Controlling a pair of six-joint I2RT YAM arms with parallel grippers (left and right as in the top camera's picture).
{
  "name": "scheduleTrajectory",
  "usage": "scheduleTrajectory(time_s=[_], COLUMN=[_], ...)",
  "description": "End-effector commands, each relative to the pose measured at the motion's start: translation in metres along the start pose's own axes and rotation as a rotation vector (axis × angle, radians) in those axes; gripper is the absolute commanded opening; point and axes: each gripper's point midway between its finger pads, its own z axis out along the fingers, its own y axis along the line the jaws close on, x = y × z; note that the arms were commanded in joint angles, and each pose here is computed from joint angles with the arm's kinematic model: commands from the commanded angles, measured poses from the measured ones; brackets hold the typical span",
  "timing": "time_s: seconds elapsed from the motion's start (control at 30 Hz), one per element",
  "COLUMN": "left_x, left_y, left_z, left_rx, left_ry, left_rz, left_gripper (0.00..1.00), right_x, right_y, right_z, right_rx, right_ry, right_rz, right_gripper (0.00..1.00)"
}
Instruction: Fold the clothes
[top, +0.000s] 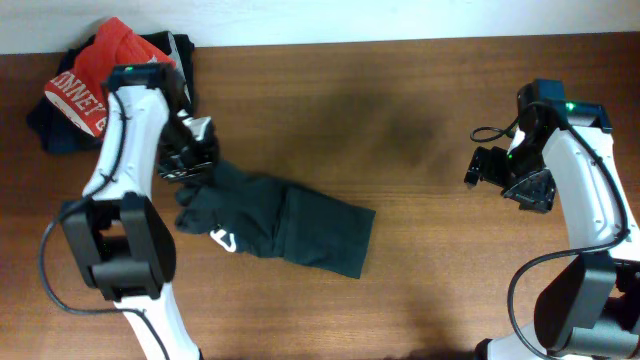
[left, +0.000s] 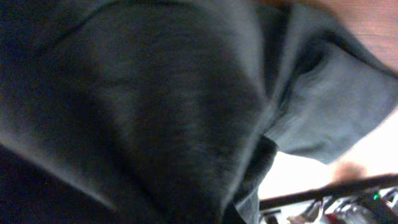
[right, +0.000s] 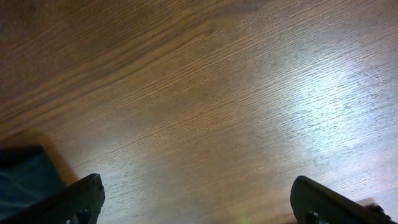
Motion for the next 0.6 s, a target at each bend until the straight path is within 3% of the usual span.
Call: scheduleTrajectory(time_s=[0.0,0.13,0.33,0.5,0.57], left_x=[0.013,0.029,0.05,0.054,0.054], left_y=[-0.038,-0.091,-0.136,-0.153,-0.142], left_z=[0.0,0.043,0.109,0.105,0.079], left_rx=[-0.035,-0.075,-0.104,-0.122,-0.225], left_ry=[0.009,0.055,0.065,0.044,0.028], left_rz=[0.098,0.266,0.349,0.405,0.353], left_gripper=[0.01,0.01,0.01,0.01,0.0], right_x=[-0.003,-0.003,-0.003,-0.003,-0.003], right_y=[0.0,0.0,0.0,0.0,0.0], right_z=[-0.006,-0.006,-0.006,-0.006,-0.006], right_rx=[-0.005,-0.005,-0.005,-0.005,-0.005], right_ry=[-0.021,-0.021,-0.021,-0.021,-0.021], right_rz=[-0.001,-0.001,-0.001,-0.001,-0.001], right_gripper=[0.99,0.99,0.99,0.99,0.99])
